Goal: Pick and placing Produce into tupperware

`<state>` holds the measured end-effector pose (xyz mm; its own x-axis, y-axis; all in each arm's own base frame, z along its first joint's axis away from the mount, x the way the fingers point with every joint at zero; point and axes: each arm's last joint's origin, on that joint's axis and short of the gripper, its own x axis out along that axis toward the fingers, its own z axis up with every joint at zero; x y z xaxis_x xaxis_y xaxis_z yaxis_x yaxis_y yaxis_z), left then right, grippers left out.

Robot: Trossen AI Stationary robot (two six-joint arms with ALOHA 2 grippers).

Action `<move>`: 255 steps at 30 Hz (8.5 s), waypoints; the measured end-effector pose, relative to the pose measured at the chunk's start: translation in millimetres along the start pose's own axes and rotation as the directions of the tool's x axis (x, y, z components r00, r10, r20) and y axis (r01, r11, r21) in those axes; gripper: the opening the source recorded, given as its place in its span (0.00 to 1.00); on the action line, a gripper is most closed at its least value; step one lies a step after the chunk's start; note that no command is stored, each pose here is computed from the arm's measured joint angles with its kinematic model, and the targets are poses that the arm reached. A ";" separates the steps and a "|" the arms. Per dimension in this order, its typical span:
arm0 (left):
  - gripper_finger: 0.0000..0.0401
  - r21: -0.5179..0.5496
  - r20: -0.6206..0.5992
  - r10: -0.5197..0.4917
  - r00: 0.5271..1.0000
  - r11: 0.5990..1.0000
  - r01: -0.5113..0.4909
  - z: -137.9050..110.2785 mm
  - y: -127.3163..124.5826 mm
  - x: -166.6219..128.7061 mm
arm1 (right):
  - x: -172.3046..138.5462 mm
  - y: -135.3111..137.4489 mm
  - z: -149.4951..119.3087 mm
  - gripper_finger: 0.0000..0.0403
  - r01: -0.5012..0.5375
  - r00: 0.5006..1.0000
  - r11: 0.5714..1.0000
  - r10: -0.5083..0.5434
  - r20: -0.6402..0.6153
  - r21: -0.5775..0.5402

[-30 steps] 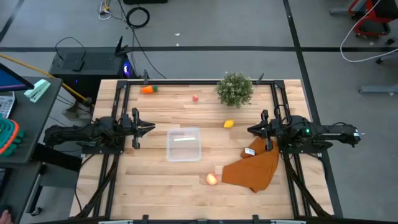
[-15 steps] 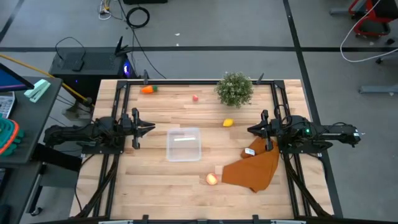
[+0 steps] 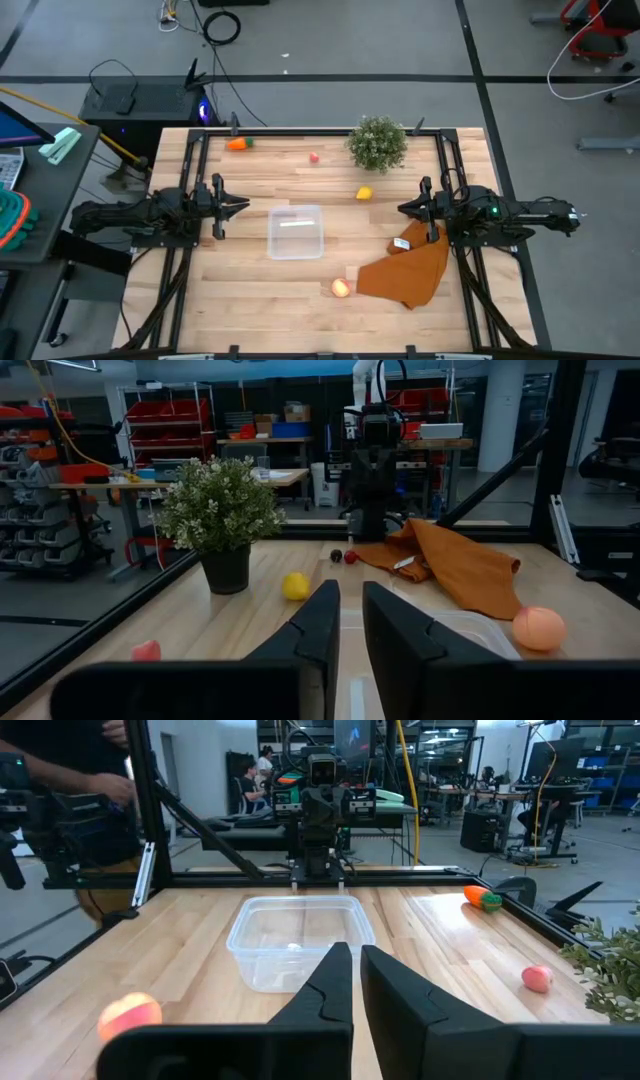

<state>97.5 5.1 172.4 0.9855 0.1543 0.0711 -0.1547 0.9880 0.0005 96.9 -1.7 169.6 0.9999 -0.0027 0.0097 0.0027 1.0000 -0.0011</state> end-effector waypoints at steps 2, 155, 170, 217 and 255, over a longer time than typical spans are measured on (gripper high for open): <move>0.15 0.000 0.000 0.001 1.000 1.000 -0.001 -0.1 0.0 0.0 | 0.0 0.0 0.0 0.00 0.000 1.000 1.000 0.000 0.000 0.000; 0.14 0.095 -0.515 0.466 0.720 0.865 -0.492 230.0 101.3 113.0 | 169.8 -71.3 278.0 0.18 0.287 0.951 0.928 -0.247 -0.185 0.239; 0.20 0.147 -0.833 0.443 0.330 0.754 -0.640 142.1 216.3 117.3 | 184.7 -73.4 266.4 0.18 0.299 0.945 0.904 -0.236 -0.226 0.306; 0.71 0.223 -0.955 0.143 -0.261 0.925 -0.307 -22.0 269.9 135.7 | 185.1 -70.3 266.5 0.30 0.269 0.956 0.874 -0.190 -0.226 0.405; 0.52 0.197 -0.971 0.132 -0.199 0.915 -0.352 -47.4 278.2 145.1 | 185.2 -69.9 266.4 0.30 0.267 0.956 0.875 -0.187 -0.226 0.404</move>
<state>200.8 302.9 135.5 -0.1488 0.1106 -0.9827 -0.5026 0.8473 0.1715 279.3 -71.8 437.8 0.9576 -0.1899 -0.2166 0.2652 0.8748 0.4055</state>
